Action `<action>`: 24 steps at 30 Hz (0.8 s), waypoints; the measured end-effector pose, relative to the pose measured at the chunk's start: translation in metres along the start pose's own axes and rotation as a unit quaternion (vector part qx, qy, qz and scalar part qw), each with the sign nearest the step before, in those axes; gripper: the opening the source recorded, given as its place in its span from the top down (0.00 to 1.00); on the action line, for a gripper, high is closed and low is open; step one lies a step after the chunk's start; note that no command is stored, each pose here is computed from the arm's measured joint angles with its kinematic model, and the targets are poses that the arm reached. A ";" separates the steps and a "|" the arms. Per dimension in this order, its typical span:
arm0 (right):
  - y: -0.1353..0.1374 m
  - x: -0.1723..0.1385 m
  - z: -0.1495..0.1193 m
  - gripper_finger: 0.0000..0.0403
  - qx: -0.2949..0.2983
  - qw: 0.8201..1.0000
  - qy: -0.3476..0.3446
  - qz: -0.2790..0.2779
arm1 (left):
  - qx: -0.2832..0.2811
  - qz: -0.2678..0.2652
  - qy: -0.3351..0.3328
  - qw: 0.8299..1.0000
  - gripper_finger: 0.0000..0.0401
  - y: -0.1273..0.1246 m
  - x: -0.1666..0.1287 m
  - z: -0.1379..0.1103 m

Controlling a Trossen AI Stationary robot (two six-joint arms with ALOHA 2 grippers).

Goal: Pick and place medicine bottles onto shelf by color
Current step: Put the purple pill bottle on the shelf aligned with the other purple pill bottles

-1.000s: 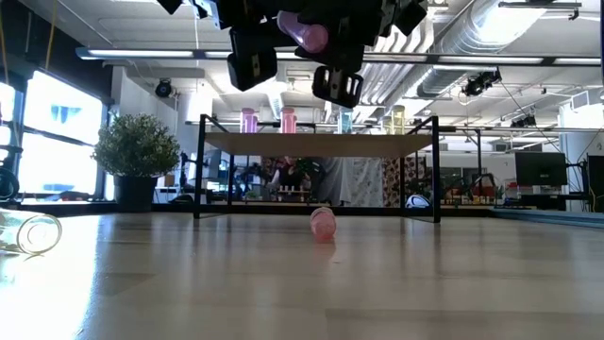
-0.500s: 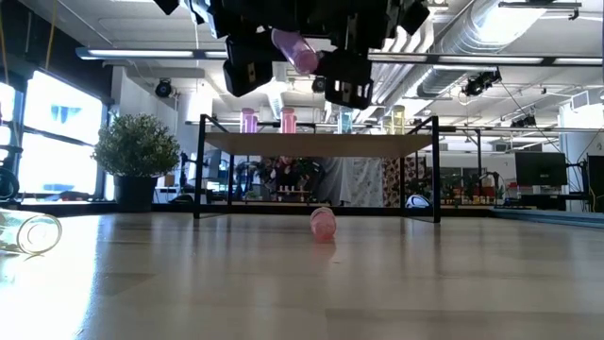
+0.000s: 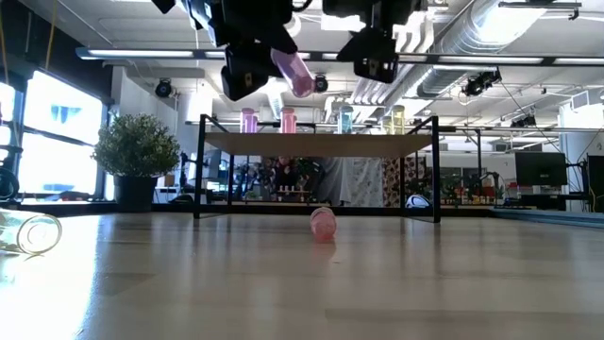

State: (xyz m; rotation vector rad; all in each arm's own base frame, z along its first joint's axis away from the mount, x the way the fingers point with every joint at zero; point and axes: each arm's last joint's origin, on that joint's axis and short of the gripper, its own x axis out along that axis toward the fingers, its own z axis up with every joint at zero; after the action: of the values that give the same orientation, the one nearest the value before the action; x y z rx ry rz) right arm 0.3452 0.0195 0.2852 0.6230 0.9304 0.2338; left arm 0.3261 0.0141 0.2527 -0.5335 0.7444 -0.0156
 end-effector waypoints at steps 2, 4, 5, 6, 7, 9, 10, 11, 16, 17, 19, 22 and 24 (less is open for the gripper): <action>0.002 -0.007 -0.002 0.53 0.001 1.000 -0.007 -0.020 | 0.002 0.007 -0.002 1.000 0.71 0.002 0.000 0.000; 0.004 -0.017 -0.004 0.53 -0.002 0.999 -0.018 -0.037 | -0.002 0.020 0.000 1.000 0.71 0.005 -0.001 0.000; 0.006 -0.023 -0.004 0.53 -0.005 0.999 -0.027 -0.045 | -0.005 0.027 0.002 1.000 0.71 0.007 -0.001 0.000; 0.007 -0.027 -0.005 0.53 -0.007 0.998 -0.032 -0.053 | -0.007 0.034 0.001 0.999 0.71 0.009 -0.001 0.000; 0.008 -0.031 -0.006 0.53 -0.009 0.997 -0.037 -0.062 | -0.010 0.041 0.001 0.999 0.71 0.012 -0.002 0.001; 0.010 -0.039 -0.008 0.53 -0.016 0.995 -0.048 -0.083 | -0.012 0.051 0.005 0.999 0.71 0.017 -0.004 0.001; 0.011 -0.043 -0.009 0.53 -0.020 0.994 -0.055 -0.092 | -0.013 0.057 0.007 0.998 0.71 0.021 -0.005 0.002; 0.013 -0.048 -0.010 0.53 -0.025 0.993 -0.063 -0.099 | -0.015 0.062 0.010 0.998 0.71 0.024 -0.006 0.002; 0.015 -0.070 -0.011 0.53 -0.038 0.984 -0.106 -0.136 | -0.018 0.098 0.009 0.995 0.71 0.037 -0.020 0.005; 0.015 -0.075 -0.011 0.53 -0.041 0.982 -0.117 -0.143 | -0.017 0.107 0.007 0.994 0.71 0.039 -0.024 0.005; 0.015 -0.085 -0.011 0.53 -0.048 0.976 -0.136 -0.161 | -0.019 0.124 0.000 0.992 0.71 0.042 -0.035 0.007; 0.011 -0.097 -0.010 0.53 -0.044 0.967 -0.165 -0.191 | -0.020 0.153 -0.011 0.988 0.71 0.046 -0.051 0.008; 0.009 -0.105 -0.009 0.53 -0.037 0.961 -0.182 -0.207 | -0.018 0.175 -0.019 0.984 0.71 0.049 -0.063 0.008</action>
State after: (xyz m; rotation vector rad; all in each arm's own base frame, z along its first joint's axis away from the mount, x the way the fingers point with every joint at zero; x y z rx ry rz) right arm 0.2766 -0.0168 0.3572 0.3717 0.6709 -0.2151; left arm 0.2761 0.0726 0.2756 -0.4297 0.7943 0.3342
